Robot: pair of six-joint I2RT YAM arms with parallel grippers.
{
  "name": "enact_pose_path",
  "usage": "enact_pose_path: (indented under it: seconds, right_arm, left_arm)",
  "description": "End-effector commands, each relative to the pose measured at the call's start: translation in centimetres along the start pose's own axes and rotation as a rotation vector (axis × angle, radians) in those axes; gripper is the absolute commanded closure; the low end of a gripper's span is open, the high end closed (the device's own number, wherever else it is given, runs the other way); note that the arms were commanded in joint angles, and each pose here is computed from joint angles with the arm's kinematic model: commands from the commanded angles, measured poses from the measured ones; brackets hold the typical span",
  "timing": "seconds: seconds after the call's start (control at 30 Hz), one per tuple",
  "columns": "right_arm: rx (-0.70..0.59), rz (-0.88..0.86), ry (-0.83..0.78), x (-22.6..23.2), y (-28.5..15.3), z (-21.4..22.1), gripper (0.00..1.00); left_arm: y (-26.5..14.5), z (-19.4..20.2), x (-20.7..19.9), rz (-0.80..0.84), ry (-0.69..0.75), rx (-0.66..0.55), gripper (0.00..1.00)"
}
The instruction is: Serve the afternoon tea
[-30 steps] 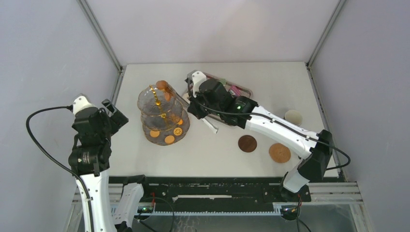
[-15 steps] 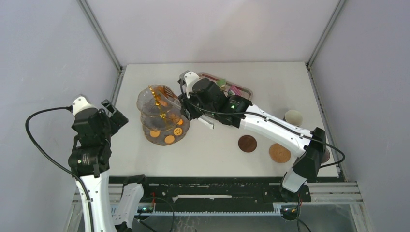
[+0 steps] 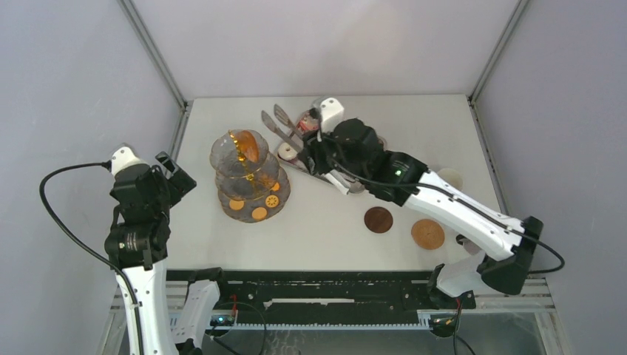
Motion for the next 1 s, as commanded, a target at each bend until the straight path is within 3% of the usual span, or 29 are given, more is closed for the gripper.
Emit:
enact_pose_path:
  seconds: [0.0,0.17,0.33,0.67,0.97]
  right_arm:
    - [-0.102,0.119,0.121,-3.7,-0.8,-0.9,0.51]
    - [0.086,0.338,0.189,-10.9,0.5,2.7,0.48]
    - [0.264,0.52,0.152,-16.1,1.8,6.1,0.46]
    - [0.458,0.509,0.226,-21.4,4.3,8.1,0.43]
    - [0.502,0.526,0.163,-24.0,5.5,8.6,0.44]
  left_arm:
    - [0.3,-0.7,-0.2,0.0,0.003,-0.035,0.04]
    - [0.5,-0.9,-0.5,0.026,-0.008,-0.033,0.04]
    - [0.8,-1.9,-1.2,0.054,-0.016,-0.032,0.04]
    - [1.7,-0.8,-1.5,0.075,-0.019,0.025,0.04]
    - [1.8,-0.9,-2.4,0.159,-0.051,0.056,0.05]
Point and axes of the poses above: each gripper's point midway between its finger pads, its own y axis out along the fingers, its own x axis along the line the jaws close on, z = x × y, the point moved 10 cm from there along -y, back along the fingers, and after that the axes turned 6 degrees about y, right-handed, at the moved point
